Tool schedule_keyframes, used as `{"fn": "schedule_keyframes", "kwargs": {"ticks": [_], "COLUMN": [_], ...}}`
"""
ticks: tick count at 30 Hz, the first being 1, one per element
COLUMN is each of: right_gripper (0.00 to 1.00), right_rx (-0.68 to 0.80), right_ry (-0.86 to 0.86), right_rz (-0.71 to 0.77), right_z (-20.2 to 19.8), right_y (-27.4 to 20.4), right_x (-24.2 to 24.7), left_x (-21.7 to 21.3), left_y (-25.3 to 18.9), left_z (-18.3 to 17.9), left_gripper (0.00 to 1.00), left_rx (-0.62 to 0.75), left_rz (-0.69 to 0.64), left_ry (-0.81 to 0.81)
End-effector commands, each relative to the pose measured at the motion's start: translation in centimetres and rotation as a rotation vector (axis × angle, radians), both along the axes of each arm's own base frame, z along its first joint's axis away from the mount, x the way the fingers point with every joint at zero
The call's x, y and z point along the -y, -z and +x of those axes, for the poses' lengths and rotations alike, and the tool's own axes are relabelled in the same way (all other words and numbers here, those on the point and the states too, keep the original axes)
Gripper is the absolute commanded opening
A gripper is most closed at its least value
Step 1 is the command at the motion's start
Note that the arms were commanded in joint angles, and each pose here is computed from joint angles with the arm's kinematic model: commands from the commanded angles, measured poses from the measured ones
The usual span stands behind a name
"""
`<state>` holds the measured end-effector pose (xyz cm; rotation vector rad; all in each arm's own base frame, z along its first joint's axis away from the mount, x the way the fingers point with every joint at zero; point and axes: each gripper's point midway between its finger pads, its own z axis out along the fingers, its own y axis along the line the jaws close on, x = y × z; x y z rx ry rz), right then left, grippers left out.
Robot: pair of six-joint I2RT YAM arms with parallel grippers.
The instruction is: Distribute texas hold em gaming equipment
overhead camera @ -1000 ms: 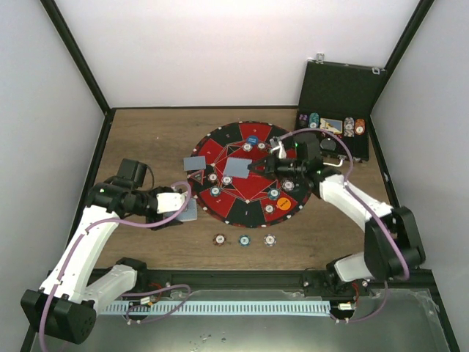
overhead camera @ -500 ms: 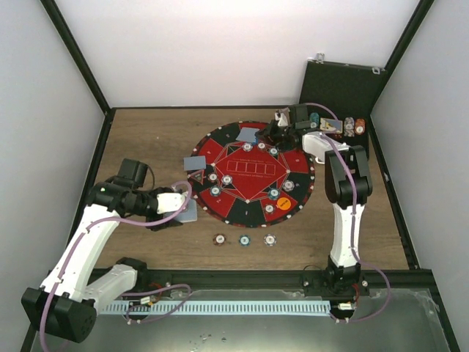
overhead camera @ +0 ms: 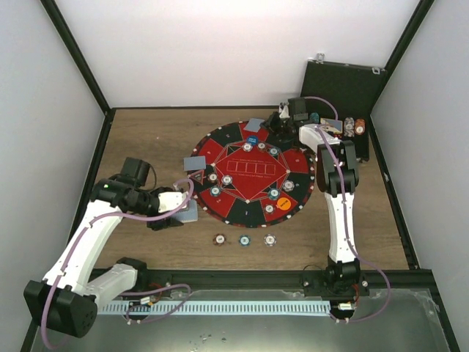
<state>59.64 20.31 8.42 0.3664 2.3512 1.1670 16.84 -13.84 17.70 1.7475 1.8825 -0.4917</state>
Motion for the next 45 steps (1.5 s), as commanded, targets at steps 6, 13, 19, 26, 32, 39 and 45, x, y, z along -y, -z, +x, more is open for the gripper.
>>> {"fn": "schedule_keyframes", "kwargs": {"ticks": [6, 13, 19, 26, 32, 39, 45], "right_gripper": [0.28, 0.39, 0.45, 0.71, 0.91, 0.93, 0.89], "right_rx": [-0.020, 0.009, 0.036, 0.092, 0.095, 0.090, 0.063], "right_ry": [0.001, 0.015, -0.007, -0.201, -0.399, -0.561, -0.645], "right_rz": [-0.094, -0.175, -0.156, -0.035, 0.100, 0.189, 0.217], "right_z": [0.4, -1.8, -7.9, -20.7, -32.4, -39.5, -41.3], "right_y": [0.1, -4.1, -7.6, -11.4, -12.9, -14.1, -13.8], "right_x": [1.1, 2.5, 1.9, -5.5, -11.2, -15.2, -18.3], "left_x": [0.7, 0.6, 0.5, 0.4, 0.3, 0.2, 0.4], "left_y": [-0.6, -0.6, -0.7, -1.3, -1.4, -1.2, -1.3], "left_z": [0.6, 1.2, 1.4, 1.1, 0.5, 0.0, 0.0], "left_gripper": [0.04, 0.04, 0.04, 0.04, 0.04, 0.04, 0.04], "left_rx": [-0.005, -0.006, 0.005, 0.023, 0.029, 0.031, 0.028], "left_rz": [-0.040, -0.037, -0.028, -0.034, -0.035, -0.037, -0.046], "left_ry": [-0.003, -0.030, -0.043, -0.044, -0.037, -0.027, -0.023]}}
